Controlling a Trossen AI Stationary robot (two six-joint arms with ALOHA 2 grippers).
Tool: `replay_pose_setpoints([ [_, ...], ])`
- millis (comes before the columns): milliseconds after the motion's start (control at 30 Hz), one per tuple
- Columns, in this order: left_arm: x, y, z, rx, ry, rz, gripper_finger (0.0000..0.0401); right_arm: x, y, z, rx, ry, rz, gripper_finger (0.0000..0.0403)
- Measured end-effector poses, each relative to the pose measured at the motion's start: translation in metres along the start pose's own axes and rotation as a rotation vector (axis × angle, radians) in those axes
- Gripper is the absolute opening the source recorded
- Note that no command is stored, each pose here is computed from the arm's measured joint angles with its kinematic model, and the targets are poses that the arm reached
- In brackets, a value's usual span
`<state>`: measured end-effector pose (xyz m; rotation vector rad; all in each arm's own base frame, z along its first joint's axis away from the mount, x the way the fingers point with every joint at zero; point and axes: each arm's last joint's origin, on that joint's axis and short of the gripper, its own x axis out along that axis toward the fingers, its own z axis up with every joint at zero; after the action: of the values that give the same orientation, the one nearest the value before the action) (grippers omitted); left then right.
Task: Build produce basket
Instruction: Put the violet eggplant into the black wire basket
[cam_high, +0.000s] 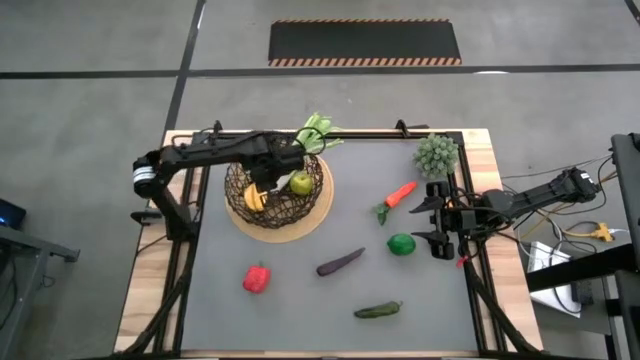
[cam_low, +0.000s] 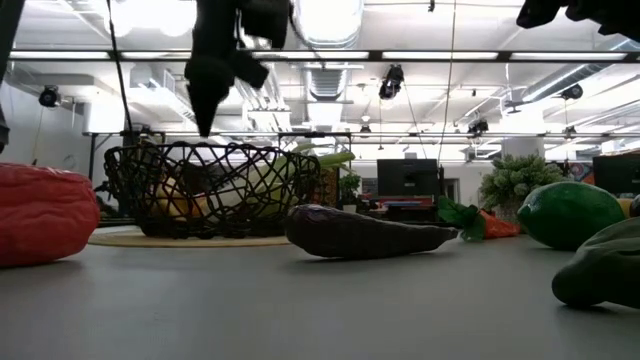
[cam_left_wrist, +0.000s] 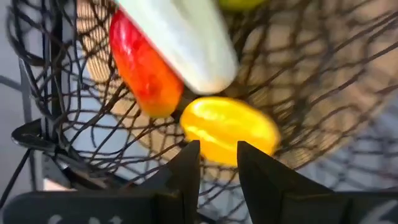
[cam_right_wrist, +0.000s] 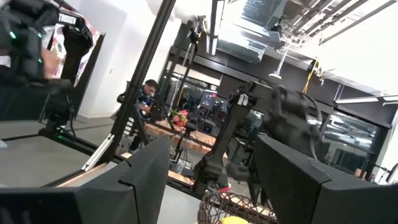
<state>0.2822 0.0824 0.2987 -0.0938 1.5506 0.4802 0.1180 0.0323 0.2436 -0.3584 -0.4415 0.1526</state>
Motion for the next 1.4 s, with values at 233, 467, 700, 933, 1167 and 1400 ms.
replay_pose_setpoints([
  [233, -0.042, -0.051, -0.008, 0.005, -0.395, -0.055, 0.0087, 0.000, -0.001, -0.003, 0.006, 0.044, -0.045, 0.0221],
  [467, -0.071, -0.113, -0.020, 0.077, -0.793, -0.126, 0.0087, 0.000, -0.001, -0.003, 0.036, 0.046, -0.046, 0.0221],
  [700, -0.053, -0.171, -0.032, 0.179, -1.068, -0.170, 0.0087, 0.004, 0.002, -0.010, 0.056, 0.102, -0.040, 0.0221],
  [933, -0.023, -0.188, -0.040, 0.247, -1.247, -0.176, 0.0087, 0.012, 0.011, -0.029, 0.042, 0.233, 0.016, 0.0221],
  [1167, -0.022, -0.183, -0.050, 0.255, -1.257, -0.183, 0.0087, 0.019, 0.019, -0.045, 0.083, 0.317, 0.043, 0.0221],
  [1400, -0.023, -0.173, -0.069, 0.274, -1.282, -0.196, 0.0087, 0.050, 0.023, -0.050, 0.207, 0.383, 0.047, 0.0221],
])
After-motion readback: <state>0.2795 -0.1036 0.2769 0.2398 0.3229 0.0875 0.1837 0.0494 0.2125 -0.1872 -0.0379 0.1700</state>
